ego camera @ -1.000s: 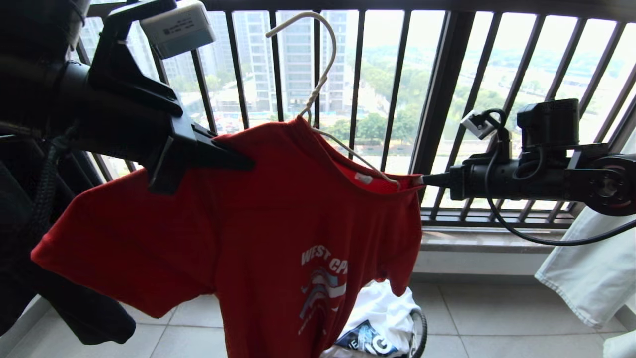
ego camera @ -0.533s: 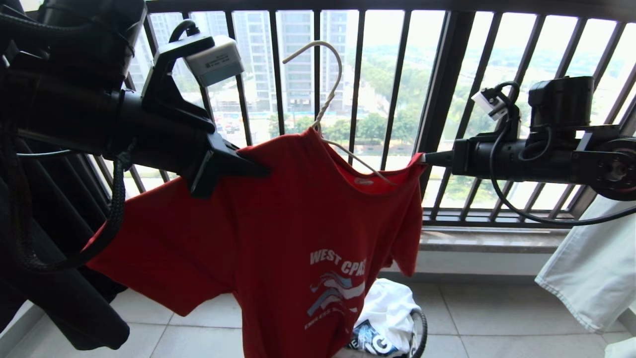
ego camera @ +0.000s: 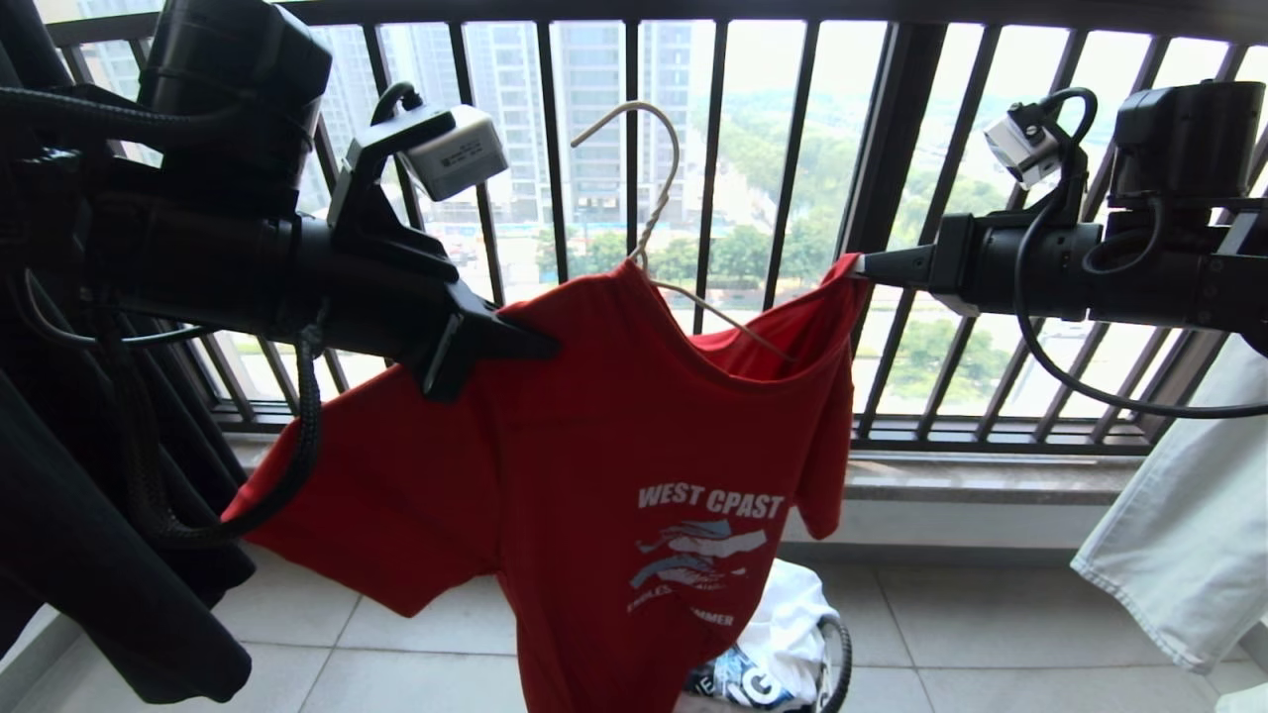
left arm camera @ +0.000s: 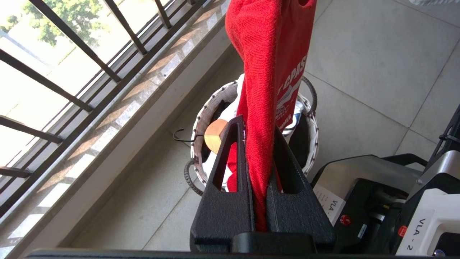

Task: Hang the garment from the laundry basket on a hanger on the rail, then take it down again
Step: Hang the clothes on the clothes rack

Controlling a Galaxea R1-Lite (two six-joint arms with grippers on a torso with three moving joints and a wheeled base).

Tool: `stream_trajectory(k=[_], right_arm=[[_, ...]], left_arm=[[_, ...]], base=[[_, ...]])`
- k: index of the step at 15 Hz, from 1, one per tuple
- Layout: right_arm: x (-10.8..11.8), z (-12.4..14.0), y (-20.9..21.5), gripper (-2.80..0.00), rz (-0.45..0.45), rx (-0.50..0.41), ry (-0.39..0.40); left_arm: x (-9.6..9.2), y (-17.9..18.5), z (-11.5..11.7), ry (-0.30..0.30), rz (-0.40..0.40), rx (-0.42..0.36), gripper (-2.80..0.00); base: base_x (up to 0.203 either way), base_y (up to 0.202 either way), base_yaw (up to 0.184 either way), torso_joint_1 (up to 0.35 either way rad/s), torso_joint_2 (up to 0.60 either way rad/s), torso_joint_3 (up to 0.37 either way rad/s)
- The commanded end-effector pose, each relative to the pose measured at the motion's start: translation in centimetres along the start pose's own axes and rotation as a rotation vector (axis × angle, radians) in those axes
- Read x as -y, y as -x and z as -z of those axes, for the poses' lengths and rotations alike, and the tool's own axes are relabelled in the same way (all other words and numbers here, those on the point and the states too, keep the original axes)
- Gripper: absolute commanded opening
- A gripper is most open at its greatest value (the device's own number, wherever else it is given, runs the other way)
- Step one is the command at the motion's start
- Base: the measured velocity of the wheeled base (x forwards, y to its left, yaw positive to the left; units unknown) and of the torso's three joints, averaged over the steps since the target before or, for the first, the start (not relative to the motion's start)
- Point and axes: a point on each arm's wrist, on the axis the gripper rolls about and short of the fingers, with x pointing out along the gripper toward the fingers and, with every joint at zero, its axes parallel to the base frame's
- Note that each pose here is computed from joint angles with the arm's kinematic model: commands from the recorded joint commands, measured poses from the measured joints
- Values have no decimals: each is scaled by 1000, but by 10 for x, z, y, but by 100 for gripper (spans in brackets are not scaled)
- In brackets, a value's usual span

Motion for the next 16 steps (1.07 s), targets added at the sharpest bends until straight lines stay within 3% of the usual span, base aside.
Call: stream_trajectory(k=[1, 5, 8, 12, 16], right_arm=[[-14, -9, 7, -280, -21, 9, 8], [-40, -22, 21, -280, -67, 48, 44], [-59, -35, 27, -280, -89, 41, 45], [-86, -43, 33, -280, -96, 82, 75], [-110, -42, 27, -280, -52, 104, 88]], left_arm=[[1, -2, 6, 9, 7, -7, -280], [0, -15, 8, 22, -31, 139, -280], [3, -23, 13, 83, -18, 174, -280], [20, -41, 20, 152, 25, 364, -280], [29, -47, 29, 232, 58, 460, -280]], base=[[0, 0, 0, 0, 0, 0], [0, 0, 0, 0, 0, 0], [0, 0, 0, 0, 0, 0], [0, 0, 0, 0, 0, 0], [0, 0, 0, 0, 0, 0]])
